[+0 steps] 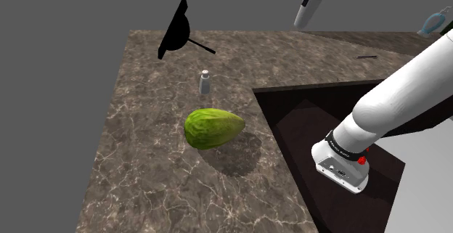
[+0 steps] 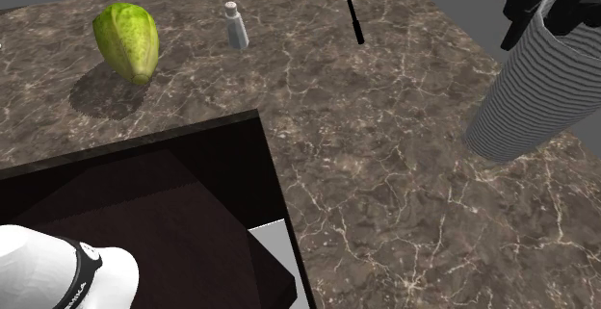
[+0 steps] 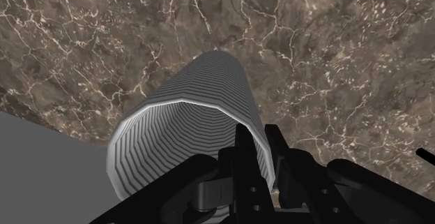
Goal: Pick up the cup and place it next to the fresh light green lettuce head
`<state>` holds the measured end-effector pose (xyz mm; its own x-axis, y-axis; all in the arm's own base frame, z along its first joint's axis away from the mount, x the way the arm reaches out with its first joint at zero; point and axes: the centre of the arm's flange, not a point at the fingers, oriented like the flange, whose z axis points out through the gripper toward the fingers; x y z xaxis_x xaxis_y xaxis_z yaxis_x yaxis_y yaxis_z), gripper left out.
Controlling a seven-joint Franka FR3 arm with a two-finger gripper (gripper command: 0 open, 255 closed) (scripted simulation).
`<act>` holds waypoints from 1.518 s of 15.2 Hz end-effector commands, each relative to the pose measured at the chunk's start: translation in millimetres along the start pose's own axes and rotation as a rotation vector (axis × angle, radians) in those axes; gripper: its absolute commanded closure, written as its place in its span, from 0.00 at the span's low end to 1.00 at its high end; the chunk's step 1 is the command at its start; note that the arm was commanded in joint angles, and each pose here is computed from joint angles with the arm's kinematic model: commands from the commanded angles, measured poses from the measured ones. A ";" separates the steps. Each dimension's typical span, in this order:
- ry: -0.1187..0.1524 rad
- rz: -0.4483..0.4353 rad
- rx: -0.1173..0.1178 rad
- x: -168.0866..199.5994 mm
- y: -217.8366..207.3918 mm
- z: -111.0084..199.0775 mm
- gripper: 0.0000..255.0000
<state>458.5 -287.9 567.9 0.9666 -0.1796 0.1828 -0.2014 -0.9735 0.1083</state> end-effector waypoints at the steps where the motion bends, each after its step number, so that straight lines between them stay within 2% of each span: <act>1: 0.000 0.000 0.000 1.5 1.1 -10.6 1.00; 5: 0.000 0.000 0.000 4.9 3.1 -29.4 1.00; 23: 0.000 0.000 0.000 -121.8 -192.4 -75.4 1.00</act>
<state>370.0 -82.7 597.0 0.9668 -0.1782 0.1832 -0.2000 -0.9739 0.1078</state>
